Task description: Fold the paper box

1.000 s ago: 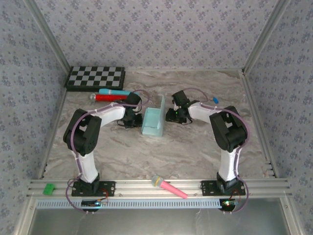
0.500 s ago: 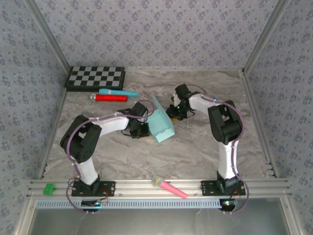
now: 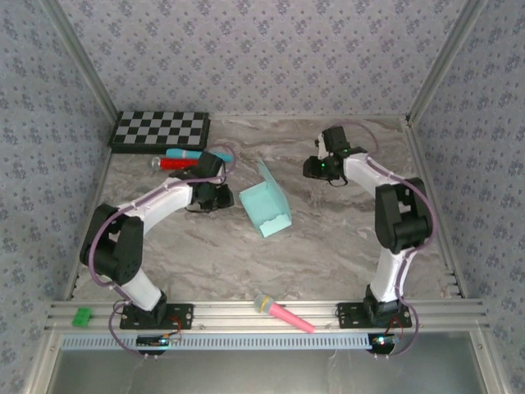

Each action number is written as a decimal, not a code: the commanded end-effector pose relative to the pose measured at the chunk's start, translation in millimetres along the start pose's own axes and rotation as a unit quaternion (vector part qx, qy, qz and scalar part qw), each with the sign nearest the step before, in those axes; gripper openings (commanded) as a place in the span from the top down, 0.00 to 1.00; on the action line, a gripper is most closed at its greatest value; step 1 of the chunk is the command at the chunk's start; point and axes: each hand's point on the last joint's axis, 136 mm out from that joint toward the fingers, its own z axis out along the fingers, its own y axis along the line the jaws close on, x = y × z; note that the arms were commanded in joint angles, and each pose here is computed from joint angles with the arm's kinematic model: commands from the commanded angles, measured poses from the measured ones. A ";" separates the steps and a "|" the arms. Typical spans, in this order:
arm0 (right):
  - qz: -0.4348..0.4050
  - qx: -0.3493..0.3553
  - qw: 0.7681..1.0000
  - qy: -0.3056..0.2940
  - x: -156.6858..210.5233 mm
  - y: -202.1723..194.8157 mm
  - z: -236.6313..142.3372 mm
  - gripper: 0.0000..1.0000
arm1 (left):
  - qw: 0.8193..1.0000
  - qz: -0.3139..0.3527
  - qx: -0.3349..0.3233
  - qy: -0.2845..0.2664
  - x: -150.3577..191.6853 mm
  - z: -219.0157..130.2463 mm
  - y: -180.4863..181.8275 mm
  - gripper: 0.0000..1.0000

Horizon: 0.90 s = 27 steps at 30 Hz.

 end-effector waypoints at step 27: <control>0.008 -0.014 1.000 0.011 168.2 40.4 -44.6 0.67 | 0.992 0.029 0.084 0.087 -52.3 80.9 -43.7 1.00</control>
